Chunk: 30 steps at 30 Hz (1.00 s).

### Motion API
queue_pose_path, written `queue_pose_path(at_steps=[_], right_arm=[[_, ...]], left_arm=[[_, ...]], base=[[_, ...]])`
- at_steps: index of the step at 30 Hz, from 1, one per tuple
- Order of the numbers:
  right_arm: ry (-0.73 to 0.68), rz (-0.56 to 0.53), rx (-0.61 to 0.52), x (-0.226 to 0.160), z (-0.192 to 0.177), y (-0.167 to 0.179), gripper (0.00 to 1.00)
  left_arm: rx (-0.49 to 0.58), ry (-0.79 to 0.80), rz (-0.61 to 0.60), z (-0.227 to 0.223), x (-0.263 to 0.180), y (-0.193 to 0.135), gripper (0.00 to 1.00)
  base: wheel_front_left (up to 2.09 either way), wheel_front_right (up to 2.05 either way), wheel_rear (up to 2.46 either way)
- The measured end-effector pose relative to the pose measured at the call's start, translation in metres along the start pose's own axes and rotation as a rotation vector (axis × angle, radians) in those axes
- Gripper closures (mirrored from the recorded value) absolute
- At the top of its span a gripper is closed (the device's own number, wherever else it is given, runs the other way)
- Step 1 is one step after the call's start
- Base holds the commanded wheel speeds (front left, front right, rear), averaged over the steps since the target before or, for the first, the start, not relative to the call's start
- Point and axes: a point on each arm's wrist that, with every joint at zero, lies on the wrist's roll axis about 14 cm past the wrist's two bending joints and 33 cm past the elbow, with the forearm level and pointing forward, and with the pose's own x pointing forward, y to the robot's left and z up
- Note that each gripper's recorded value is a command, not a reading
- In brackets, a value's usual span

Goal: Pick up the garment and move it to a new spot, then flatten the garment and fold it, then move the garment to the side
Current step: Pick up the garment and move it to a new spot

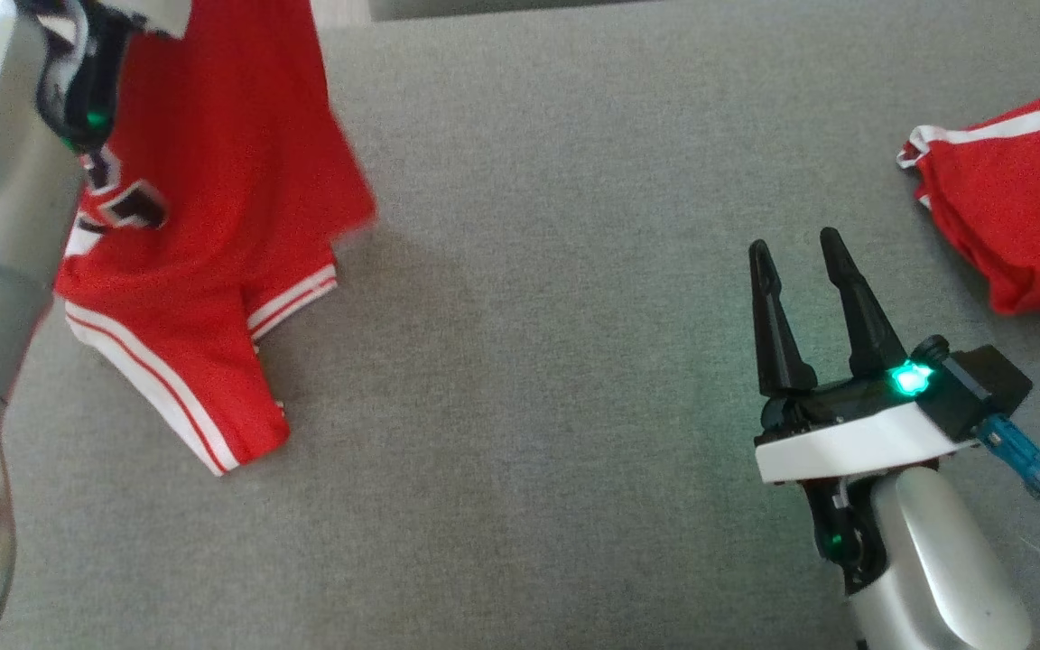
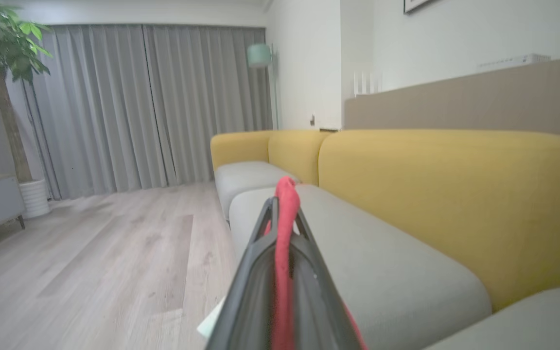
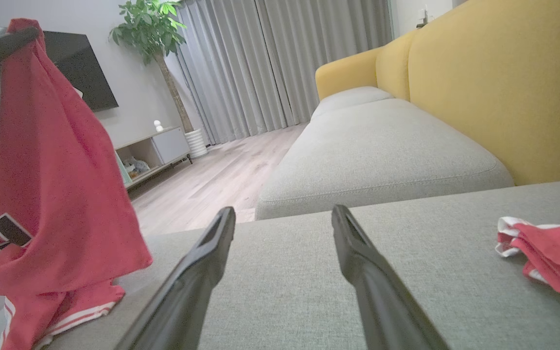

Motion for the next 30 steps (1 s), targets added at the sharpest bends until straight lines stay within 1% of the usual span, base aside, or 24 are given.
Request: queue_pose_path(at_steps=[3,6,11,18,19,27,30], right_arm=[[-0.020,0.000,0.009,-0.003,0.008,0.002,0.00],[-0.029,-0.014,0.018,-0.008,0.012,-0.001,0.00],[-0.041,-0.042,0.029,-0.016,0.017,-0.009,0.00],[-0.055,-0.089,0.039,-0.027,0.023,-0.022,0.00],[-0.055,-0.089,0.039,-0.027,0.023,-0.022,0.00],[-0.079,-0.140,0.041,-0.042,0.033,-0.035,0.00],[-0.086,-0.164,0.042,-0.048,0.036,-0.041,0.00]], left_arm=[[0.014,-0.092,0.018,0.033,0.001,0.000,1.00],[0.026,-0.155,0.024,0.057,0.007,-0.003,1.00],[0.050,-0.191,-0.035,0.067,0.016,-0.025,1.00],[0.073,-0.222,-0.187,0.071,0.028,-0.080,1.00],[0.073,-0.222,-0.187,0.071,0.028,-0.080,1.00],[0.062,-0.292,-0.393,0.087,0.030,-0.164,1.00],[0.039,-0.322,-0.472,0.094,0.028,-0.197,1.00]], base=[[0.00,0.00,0.00],[0.00,0.00,0.00],[0.00,0.00,0.00],[0.00,0.00,0.00],[0.00,0.00,0.00],[0.00,0.00,0.00],[0.00,0.00,0.00]])
